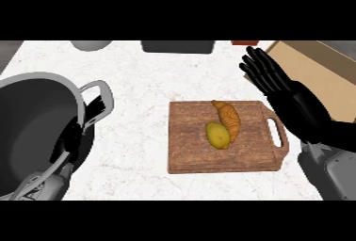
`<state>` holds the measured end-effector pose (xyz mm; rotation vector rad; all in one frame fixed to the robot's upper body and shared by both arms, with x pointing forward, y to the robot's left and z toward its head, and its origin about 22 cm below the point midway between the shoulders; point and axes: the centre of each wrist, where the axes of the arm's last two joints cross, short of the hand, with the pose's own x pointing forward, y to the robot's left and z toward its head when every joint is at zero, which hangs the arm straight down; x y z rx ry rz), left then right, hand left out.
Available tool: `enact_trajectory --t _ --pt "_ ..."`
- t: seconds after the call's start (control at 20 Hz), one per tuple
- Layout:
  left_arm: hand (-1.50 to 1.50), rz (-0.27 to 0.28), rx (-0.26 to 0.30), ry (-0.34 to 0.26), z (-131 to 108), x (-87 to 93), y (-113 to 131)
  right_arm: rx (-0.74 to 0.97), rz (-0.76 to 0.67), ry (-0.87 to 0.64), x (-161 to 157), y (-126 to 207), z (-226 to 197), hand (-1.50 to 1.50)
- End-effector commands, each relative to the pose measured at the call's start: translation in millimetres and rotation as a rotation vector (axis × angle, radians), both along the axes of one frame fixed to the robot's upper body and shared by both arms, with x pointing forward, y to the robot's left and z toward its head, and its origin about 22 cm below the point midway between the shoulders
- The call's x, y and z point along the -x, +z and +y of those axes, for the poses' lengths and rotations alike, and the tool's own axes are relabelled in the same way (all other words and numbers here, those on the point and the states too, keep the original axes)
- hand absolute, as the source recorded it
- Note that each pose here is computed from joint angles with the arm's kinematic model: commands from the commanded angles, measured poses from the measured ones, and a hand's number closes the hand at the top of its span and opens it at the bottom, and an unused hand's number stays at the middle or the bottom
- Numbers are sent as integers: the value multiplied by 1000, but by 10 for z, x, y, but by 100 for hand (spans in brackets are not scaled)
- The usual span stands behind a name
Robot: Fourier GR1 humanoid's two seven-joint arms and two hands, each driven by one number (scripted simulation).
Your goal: Pick the lemon from the cutting board and place it in the cardboard box
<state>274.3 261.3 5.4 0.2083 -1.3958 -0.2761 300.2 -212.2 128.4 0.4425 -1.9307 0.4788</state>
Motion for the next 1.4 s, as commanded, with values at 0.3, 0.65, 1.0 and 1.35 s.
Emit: enact_trajectory --t 0.3,0.65,1.0,1.35 --pt "0 -287 -62 -231 -15 -245 669 513 -191 -321 -140 812 -884 -150" --pt "0 -329 -54 -291 129 -222 716 541 -337 -229 -169 225 -1224 -150" --pt "0 -332 -58 -290 38 -115 541 809 -404 -101 -202 345 -1004 -150" --pt "0 -318 -57 -305 103 -96 658 1199 -385 38 -13 509 -416 -150"
